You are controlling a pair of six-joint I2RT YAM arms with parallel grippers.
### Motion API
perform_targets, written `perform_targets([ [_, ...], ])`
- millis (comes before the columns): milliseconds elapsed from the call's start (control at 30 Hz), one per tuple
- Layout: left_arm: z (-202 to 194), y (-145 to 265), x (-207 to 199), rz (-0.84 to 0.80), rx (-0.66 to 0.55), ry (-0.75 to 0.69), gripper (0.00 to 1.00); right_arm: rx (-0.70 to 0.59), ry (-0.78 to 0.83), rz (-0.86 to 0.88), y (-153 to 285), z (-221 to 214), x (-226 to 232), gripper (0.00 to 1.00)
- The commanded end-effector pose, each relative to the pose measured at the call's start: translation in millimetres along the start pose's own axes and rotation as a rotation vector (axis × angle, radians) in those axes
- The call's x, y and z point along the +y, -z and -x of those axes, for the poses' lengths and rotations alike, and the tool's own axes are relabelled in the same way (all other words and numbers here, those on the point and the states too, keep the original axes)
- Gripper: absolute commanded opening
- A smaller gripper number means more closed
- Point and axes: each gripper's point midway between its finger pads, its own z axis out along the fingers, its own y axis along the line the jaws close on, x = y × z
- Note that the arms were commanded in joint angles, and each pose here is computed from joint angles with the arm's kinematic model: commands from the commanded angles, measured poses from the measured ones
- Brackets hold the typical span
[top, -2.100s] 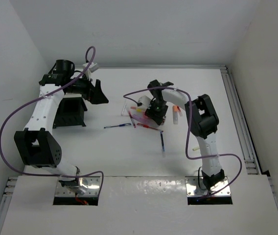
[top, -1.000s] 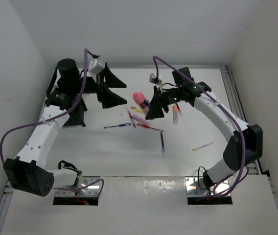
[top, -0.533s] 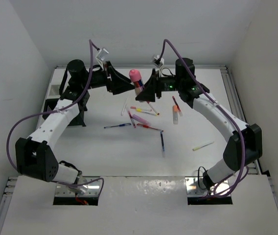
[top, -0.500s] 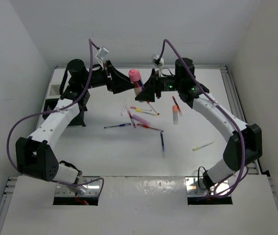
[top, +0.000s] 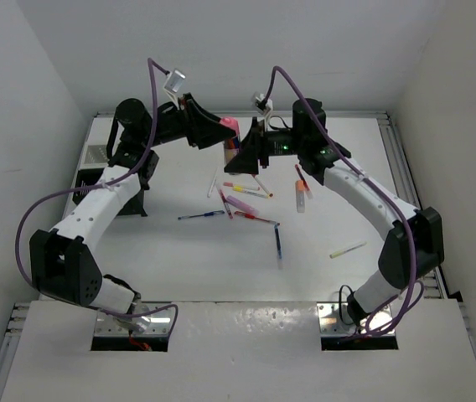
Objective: Sort the stationery into containers
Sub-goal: Pick up the stationery from the center of the board.
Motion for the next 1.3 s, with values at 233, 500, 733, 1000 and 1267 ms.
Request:
perform_targets([
  [233,8.4,-6.2,-18.2,-0.051,0.0,-0.064,0.48,-0.033,0.099,0.042,-13.6,24.0,14.3,0.0],
  [500,3.0,0.0,0.1,0.017,0.037,-0.045,0.68,0.001,0.112,0.038,-12.6,13.6,14.1,0.0],
  [733,-0.9,1.0,1.3,0.016,0.05,-0.057,0.44,0.007,0.109,0.039,-13.6,11.2,14.2,0.0],
  [1000,27.6,46.5,51.8,0.246,-0.05,-0.029,0.0,-0.002,0.049,-0.047,2.3,12.7,-2.7,0.8],
  [1267,113.1,233.7,155.0,0.954,-0.158,-0.245,0.0,0.016,-0.037,-0.262,75.6,-13.8,-52.3,0.93],
])
